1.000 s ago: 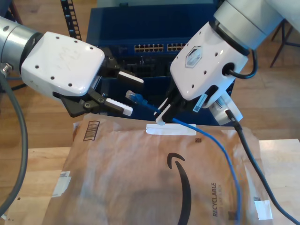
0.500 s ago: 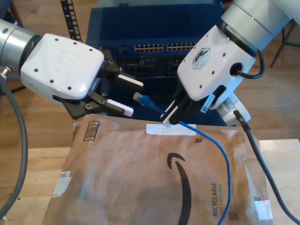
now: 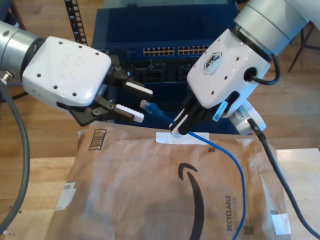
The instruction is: Grab the cable and plug it in
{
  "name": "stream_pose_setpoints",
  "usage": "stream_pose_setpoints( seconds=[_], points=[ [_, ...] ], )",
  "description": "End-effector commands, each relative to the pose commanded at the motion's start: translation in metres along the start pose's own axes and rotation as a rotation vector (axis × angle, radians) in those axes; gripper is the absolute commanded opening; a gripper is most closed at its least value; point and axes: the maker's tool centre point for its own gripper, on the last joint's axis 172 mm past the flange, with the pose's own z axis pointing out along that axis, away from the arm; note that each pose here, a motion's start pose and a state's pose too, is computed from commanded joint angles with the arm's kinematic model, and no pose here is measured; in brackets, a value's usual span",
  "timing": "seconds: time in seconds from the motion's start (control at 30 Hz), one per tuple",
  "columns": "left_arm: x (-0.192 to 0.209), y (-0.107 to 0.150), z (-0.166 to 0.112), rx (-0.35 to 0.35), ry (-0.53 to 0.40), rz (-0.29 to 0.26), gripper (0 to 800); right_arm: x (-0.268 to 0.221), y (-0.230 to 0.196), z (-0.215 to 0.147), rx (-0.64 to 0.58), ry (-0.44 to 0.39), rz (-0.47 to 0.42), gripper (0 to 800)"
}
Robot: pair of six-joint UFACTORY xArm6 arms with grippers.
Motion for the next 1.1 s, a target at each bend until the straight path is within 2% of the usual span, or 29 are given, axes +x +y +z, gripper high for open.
stream_pose_setpoints(
  seconds=[0.7, 1.1],
  points=[
    [-0.0003, -0.0006, -0.0002, 0.002, -0.004, -0.023, 190, 0.001, -0.0007, 0.0008, -0.002, 0.002, 0.002, 1],
    [-0.0001, -0.0007, 0.0, 0.004, -0.006, -0.029, 166, -0.0006, -0.0005, -0.0006, 0.001, 0.0, -0.001, 1]
  ],
)
